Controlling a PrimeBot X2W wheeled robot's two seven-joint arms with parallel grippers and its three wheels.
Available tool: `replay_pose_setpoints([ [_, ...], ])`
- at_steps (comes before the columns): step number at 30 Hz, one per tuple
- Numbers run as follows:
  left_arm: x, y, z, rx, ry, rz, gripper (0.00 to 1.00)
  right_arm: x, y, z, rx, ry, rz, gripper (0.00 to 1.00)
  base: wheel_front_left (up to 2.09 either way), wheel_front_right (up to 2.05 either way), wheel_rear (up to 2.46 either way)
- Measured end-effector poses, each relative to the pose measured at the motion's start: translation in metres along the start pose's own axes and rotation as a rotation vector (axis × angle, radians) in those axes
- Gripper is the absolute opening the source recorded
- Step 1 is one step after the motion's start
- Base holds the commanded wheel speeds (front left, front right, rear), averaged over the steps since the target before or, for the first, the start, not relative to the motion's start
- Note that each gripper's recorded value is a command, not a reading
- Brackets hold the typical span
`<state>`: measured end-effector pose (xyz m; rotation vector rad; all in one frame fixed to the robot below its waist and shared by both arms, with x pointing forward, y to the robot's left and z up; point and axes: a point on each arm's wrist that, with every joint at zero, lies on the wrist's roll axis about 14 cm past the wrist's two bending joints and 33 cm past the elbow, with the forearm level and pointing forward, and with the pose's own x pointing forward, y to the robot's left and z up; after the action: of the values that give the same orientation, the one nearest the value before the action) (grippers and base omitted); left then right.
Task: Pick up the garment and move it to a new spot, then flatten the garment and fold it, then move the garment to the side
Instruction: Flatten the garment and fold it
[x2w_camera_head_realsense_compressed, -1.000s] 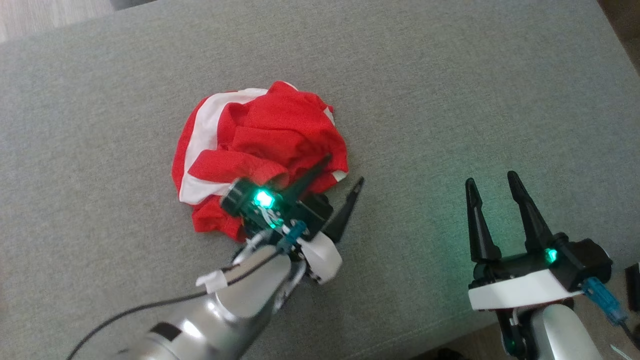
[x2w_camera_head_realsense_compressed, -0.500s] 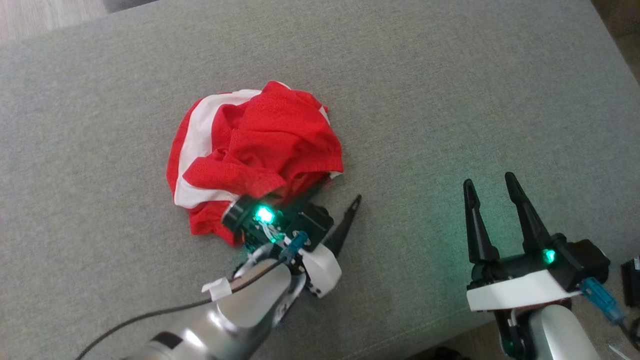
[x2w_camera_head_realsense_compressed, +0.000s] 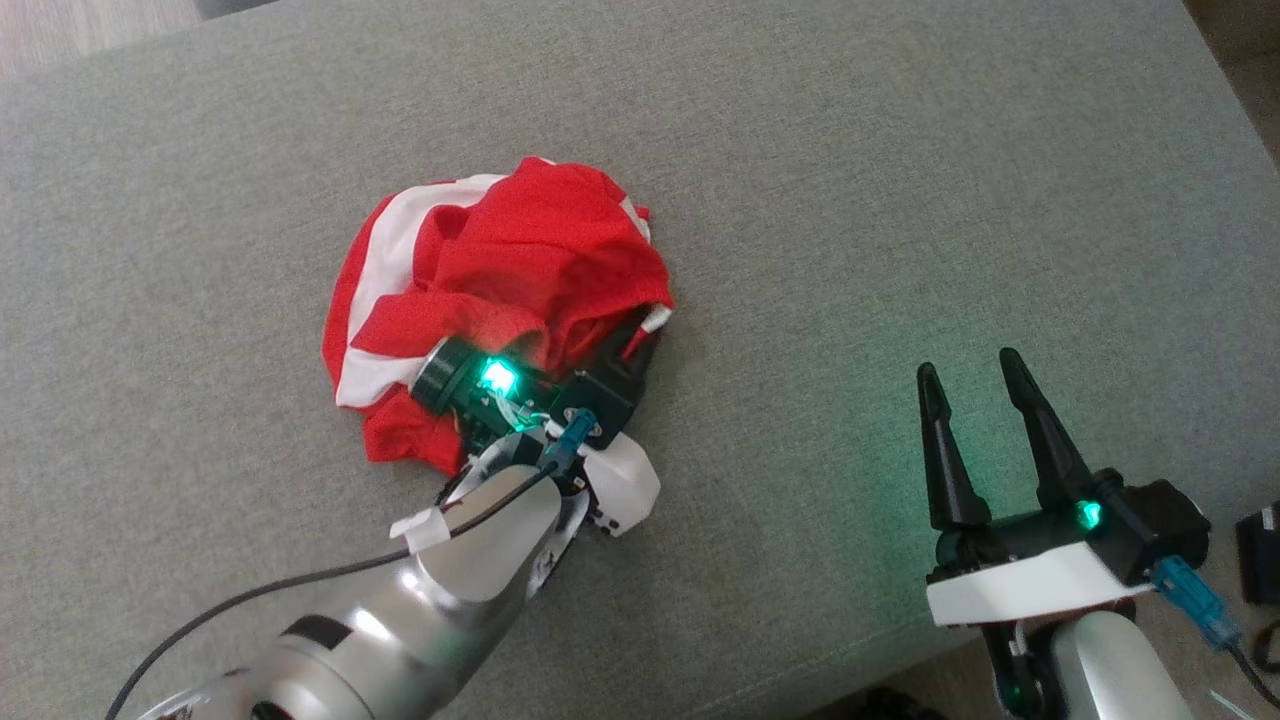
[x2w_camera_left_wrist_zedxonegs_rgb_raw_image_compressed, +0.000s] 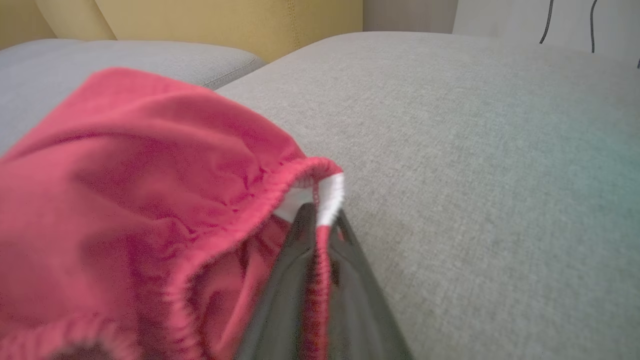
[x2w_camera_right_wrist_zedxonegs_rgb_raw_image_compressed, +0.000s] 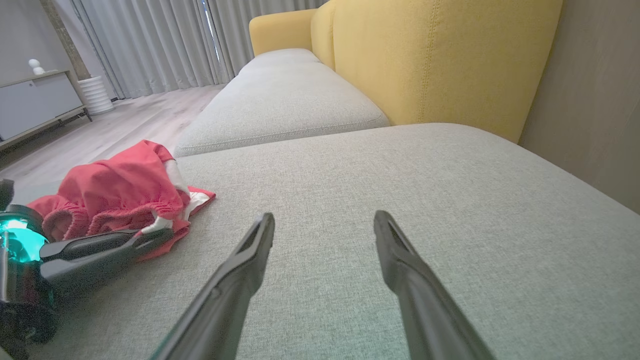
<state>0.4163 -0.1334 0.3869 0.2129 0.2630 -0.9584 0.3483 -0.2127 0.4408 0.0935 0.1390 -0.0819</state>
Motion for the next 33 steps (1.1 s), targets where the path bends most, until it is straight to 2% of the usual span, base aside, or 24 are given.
replay_pose_setpoints([
  [6, 0.001, -0.005, 0.014, -0.006, -0.032, -0.032, 0.0, -0.001, 0.0, 0.002, 0.008, -0.008, -0.001, 1.0, 0.0, 0.0, 0.0],
  [12, -0.008, -0.042, 0.087, -0.104, -0.208, -0.238, 0.0, -0.003, 0.005, 0.013, 0.017, -0.047, 0.017, 1.0, 0.0, 0.0, 0.0],
  [14, -0.014, -0.035, 0.143, -0.095, -0.31, -0.272, 0.0, -0.005, 0.012, 0.019, 0.023, -0.067, 0.041, 1.0, 0.0, 0.0, 0.0],
  [15, -0.022, -0.019, 0.188, -0.104, -0.388, -0.258, 0.0, -0.009, 0.019, 0.02, 0.033, -0.073, 0.06, 1.0, 0.0, 0.0, 0.0],
  [16, -0.028, -0.009, 0.209, -0.099, -0.423, -0.244, 0.0, -0.012, 0.022, 0.019, 0.042, -0.072, 0.068, 1.0, 0.0, 0.0, 0.0],
  [19, -0.05, 0.018, 0.255, -0.093, -0.488, -0.204, 0.0, -0.019, 0.029, 0.018, 0.05, -0.073, 0.088, 1.0, 0.0, 0.0, 0.0],
  [22, -0.074, 0.039, 0.271, -0.102, -0.511, -0.166, 0.0, -0.02, 0.037, 0.021, 0.054, -0.084, 0.115, 1.0, 0.0, 0.0, 0.0],
  [24, -0.089, 0.052, 0.267, -0.127, -0.508, -0.139, 0.0, -0.018, 0.042, 0.024, 0.055, -0.093, 0.133, 1.0, 0.0, 0.0, 0.0],
  [26, -0.101, 0.063, 0.245, -0.158, -0.469, -0.104, 0.0, -0.015, 0.047, 0.025, 0.055, -0.096, 0.151, 1.0, 0.0, 0.0, 0.0],
  [29, -0.115, 0.073, 0.175, -0.245, -0.345, -0.043, 0.0, -0.012, 0.055, 0.021, 0.057, -0.084, 0.177, 1.0, 0.0, 0.0, 0.0],
  [33, -0.139, 0.062, 0.075, -0.397, -0.177, 0.021, 0.0, -0.004, 0.069, 0.014, 0.059, -0.058, 0.222, 1.0, 0.0, 0.0, 0.0],
])
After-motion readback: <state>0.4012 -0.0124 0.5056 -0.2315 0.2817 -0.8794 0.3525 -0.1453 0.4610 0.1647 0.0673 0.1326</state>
